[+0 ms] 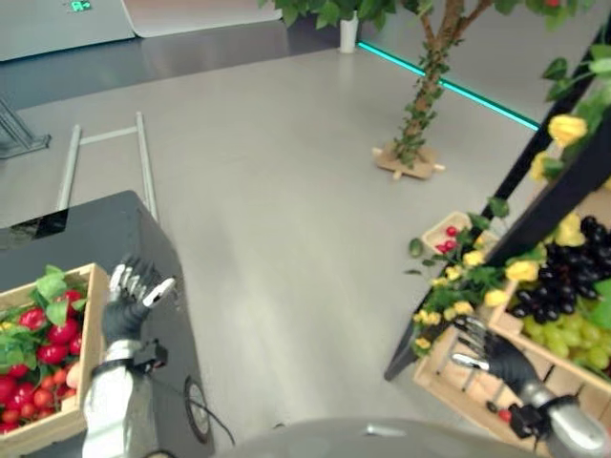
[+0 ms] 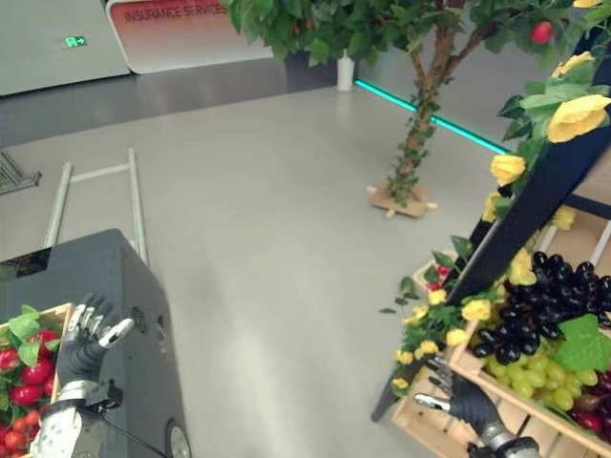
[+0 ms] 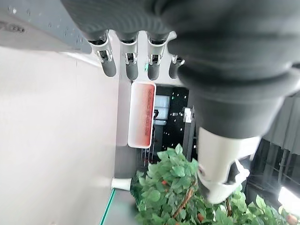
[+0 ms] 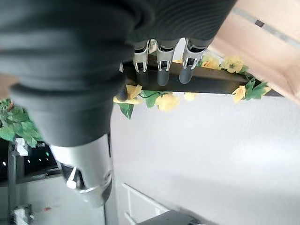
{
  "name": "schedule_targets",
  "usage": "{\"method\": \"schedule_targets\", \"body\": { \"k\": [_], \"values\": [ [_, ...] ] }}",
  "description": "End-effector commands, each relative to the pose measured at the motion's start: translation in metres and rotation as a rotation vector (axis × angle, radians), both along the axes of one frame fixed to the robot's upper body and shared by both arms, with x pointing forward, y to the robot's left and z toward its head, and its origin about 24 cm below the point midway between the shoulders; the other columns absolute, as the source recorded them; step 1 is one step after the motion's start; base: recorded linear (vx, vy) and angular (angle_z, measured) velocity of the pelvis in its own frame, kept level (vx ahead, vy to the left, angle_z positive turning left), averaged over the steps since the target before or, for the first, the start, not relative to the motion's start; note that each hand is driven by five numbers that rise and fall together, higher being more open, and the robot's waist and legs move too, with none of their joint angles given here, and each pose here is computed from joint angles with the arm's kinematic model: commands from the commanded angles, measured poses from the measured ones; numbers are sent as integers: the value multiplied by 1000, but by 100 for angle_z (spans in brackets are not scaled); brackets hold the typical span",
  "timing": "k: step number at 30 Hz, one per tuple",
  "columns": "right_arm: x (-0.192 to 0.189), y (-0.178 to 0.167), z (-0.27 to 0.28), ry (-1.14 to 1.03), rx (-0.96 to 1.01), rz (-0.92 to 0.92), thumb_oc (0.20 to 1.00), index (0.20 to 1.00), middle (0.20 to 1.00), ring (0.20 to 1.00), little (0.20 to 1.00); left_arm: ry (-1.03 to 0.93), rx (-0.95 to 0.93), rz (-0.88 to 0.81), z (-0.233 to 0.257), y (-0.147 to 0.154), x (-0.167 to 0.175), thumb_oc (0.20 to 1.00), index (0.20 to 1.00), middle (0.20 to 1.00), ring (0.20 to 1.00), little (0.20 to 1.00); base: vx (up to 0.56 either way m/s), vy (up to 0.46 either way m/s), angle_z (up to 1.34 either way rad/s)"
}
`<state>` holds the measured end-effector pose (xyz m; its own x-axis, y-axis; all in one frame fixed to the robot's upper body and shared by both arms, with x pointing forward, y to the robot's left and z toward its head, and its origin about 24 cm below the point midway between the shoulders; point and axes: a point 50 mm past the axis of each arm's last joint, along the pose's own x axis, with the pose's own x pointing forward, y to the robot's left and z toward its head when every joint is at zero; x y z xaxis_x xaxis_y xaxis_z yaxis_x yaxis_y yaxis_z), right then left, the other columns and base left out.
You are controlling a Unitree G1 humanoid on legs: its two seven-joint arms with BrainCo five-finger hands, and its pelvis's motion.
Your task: Pick up the fruits from the basket on one side to the basket on the other side
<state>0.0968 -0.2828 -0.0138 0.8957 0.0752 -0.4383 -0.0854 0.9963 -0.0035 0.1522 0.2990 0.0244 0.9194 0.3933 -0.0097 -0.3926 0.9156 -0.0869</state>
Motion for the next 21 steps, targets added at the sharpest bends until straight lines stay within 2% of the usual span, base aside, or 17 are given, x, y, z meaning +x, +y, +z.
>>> {"method": "schedule_targets", "body": {
  "k": [1, 16, 19, 21],
  "values": [
    [27, -16, 29, -220, -15, -74, 1000, 1000, 1000, 1000, 1000, -138, 141, -26, 39, 13, 5, 1000, 1000, 1000, 1000, 1000, -13, -36, -24],
    [8, -26, 26, -163, -9, -93, 1000, 1000, 1000, 1000, 1000, -145, 154, -45, 42, 14, 7, 1000, 1000, 1000, 1000, 1000, -5, -20, -15],
    [-13, -43, 13, -75, -53, -199, 1000, 1000, 1000, 1000, 1000, -137, 156, -28, 41, 17, 7, 1000, 1000, 1000, 1000, 1000, 0, 0, 0],
    [-12, -46, 14, -80, -68, -207, 1000, 1000, 1000, 1000, 1000, -140, 152, -27, 41, 17, 8, 1000, 1000, 1000, 1000, 1000, -1, -3, -4]
  ]
}}
